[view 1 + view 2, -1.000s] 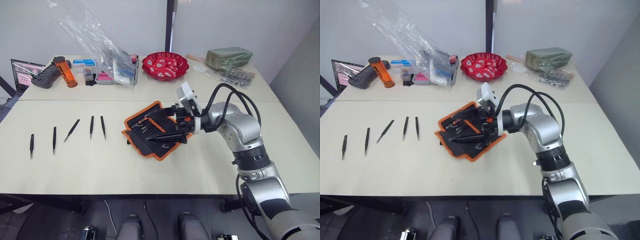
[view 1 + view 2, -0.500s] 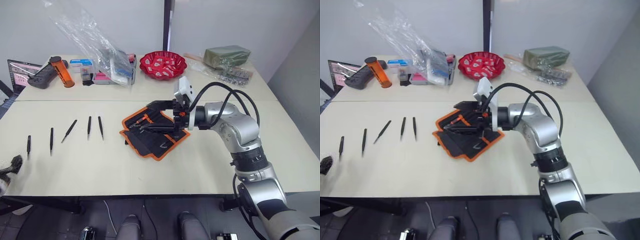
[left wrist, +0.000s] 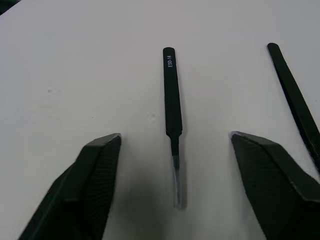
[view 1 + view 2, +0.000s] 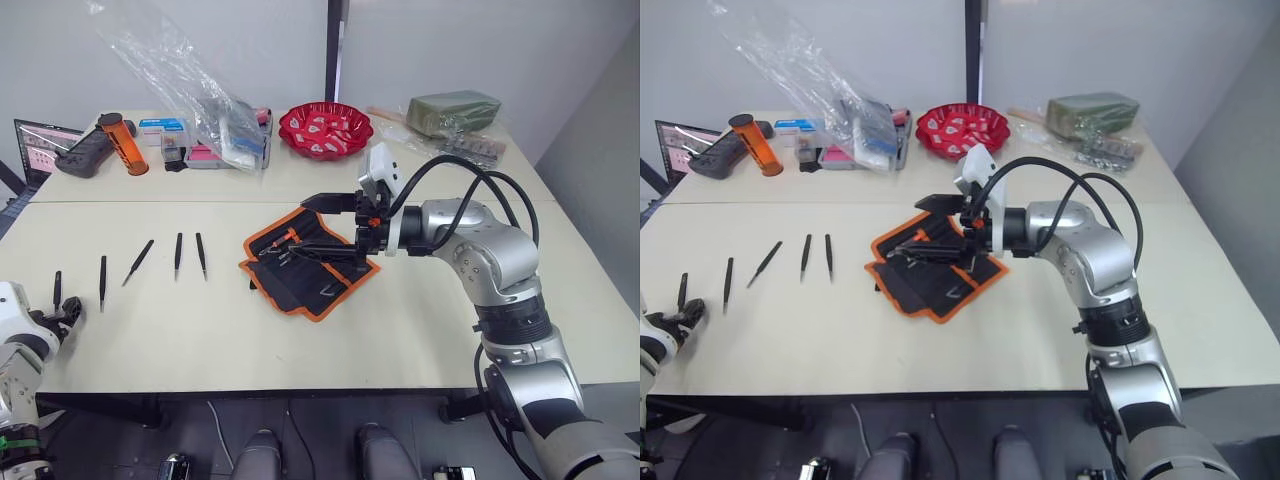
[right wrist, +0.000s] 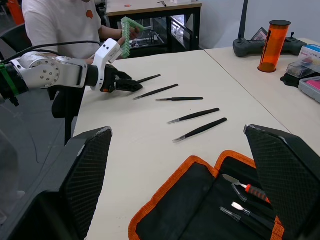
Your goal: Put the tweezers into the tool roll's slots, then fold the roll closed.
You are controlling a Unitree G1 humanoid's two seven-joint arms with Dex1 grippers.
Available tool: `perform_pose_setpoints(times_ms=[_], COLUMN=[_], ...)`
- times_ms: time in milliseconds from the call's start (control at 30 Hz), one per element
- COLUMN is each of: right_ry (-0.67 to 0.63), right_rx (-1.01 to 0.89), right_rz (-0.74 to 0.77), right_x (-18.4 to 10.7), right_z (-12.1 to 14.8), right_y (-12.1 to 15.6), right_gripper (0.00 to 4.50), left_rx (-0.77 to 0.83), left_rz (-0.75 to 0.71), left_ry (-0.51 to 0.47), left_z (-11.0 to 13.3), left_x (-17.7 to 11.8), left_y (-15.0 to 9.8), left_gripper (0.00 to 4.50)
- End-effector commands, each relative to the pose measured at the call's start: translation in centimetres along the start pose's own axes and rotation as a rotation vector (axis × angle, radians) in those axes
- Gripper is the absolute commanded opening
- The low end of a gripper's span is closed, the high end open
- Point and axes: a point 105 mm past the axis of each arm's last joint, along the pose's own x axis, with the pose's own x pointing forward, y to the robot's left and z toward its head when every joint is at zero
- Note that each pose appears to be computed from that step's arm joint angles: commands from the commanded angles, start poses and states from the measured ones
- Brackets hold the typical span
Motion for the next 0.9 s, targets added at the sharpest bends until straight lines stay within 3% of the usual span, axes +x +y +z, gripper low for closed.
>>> perform_pose_setpoints(times_ms=[33, 233, 467, 633, 800, 900], right_ry=[-0.021, -0.012, 0.000, 0.017, 0.048, 0.068], right_rx=[-0.052, -0.044, -0.040, -0.039, -0.047, -0.042], right_rz=[-0.005, -0.020, -0.023, -0.032, -0.058, -0.075], right_x=[-0.5, -0.6, -0.7, -1.0, -2.2, -2.8], right_z=[1.1, 0.8, 0.4, 0.1, -0.4, -0.7], right_y=[0.3, 0.4, 0.6, 0.5, 0.1, 0.0], right_gripper=[4.50, 4.50, 4.50, 4.50, 4.50, 4.50], left_rx=[0.005, -0.017, -0.016, 0.039, 0.055, 0.134], left_rz=[-0.008, 0.016, 0.026, -0.062, -0.356, -0.615], left_ry=[-0.002, -0.033, -0.136, -0.284, -0.381, -0.346], left_z=[0.2, 0.7, 3.1, 7.3, 11.6, 12.5], left_x=[0.2, 0.4, 0.0, -1.1, -2.8, -4.4], left_y=[-0.7, -0.6, 0.0, -1.5, -7.4, -12.4], left_gripper=[1.97, 0.02, 0.02, 0.02, 0.02, 0.02])
